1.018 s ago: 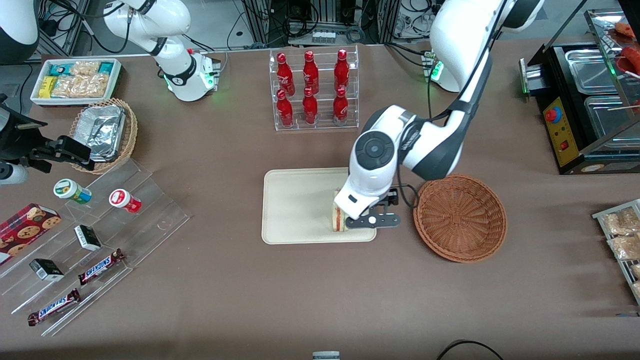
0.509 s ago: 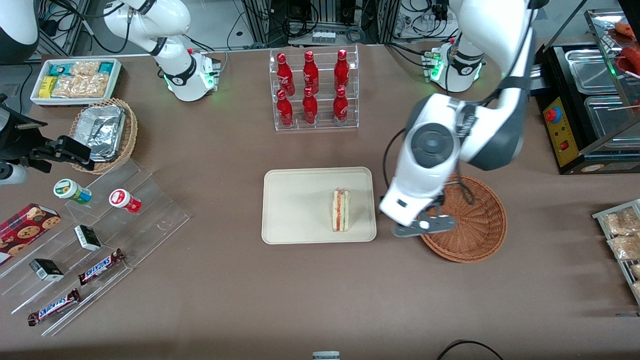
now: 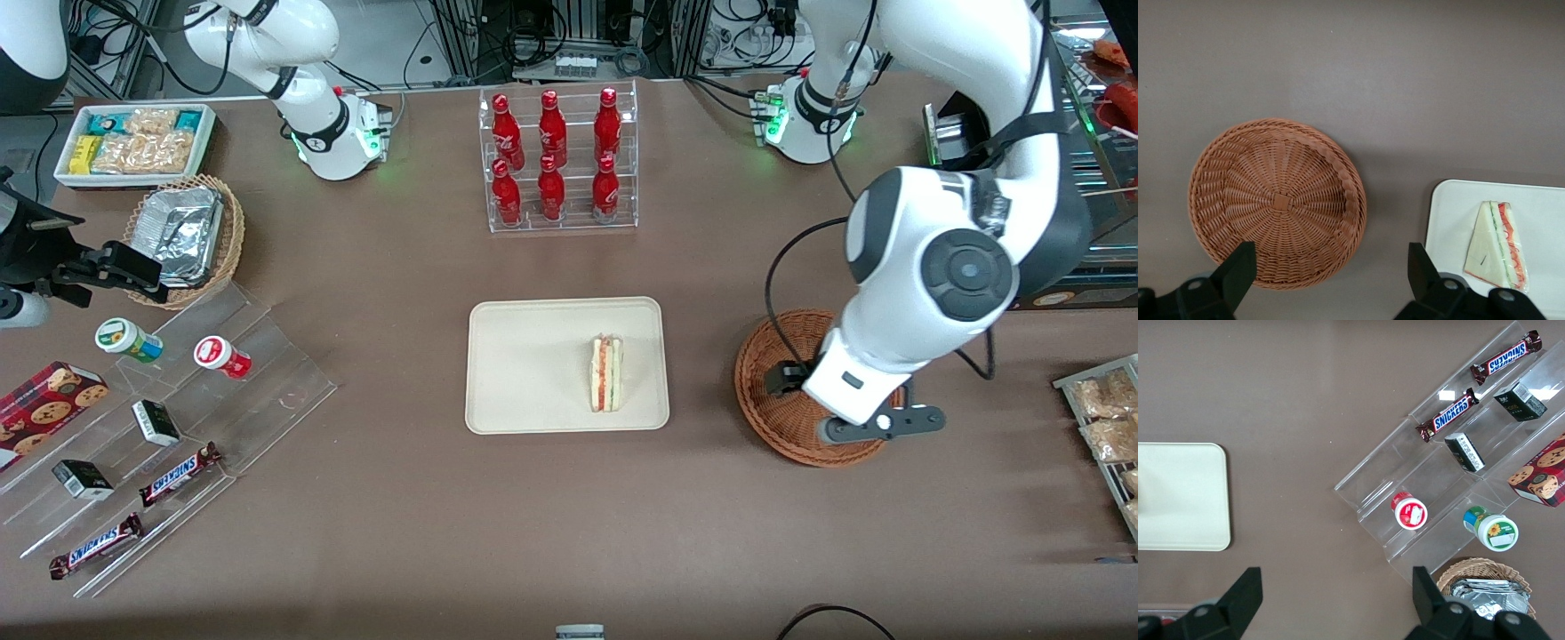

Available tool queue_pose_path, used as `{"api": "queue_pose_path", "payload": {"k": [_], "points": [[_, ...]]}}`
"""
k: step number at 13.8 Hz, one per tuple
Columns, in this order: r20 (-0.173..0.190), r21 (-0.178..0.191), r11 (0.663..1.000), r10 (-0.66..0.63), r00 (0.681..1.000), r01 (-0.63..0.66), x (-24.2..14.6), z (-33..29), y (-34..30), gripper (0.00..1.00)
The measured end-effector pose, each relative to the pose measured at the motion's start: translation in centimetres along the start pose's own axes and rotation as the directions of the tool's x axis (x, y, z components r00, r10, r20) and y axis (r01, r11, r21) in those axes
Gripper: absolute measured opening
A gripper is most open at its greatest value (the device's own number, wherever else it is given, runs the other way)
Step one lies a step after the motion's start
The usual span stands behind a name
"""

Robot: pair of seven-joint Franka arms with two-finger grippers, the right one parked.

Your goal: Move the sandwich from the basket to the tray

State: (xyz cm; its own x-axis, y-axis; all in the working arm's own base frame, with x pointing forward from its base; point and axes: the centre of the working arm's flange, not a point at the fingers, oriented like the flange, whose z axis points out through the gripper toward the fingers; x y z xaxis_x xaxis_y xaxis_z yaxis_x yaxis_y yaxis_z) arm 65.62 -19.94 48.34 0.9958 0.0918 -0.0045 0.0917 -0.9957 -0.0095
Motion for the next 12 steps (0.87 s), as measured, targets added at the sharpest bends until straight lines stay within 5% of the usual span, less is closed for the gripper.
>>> {"api": "queue_pose_path", "payload": {"k": [7,12], "points": [[0.005,-0.004,1.000,0.025,1.000,-0.025,-0.7,0.0,1.5,1.00],[0.050,0.003,1.000,0.021,0.999,-0.021,-1.4,-0.5,0.9,1.00]]}}
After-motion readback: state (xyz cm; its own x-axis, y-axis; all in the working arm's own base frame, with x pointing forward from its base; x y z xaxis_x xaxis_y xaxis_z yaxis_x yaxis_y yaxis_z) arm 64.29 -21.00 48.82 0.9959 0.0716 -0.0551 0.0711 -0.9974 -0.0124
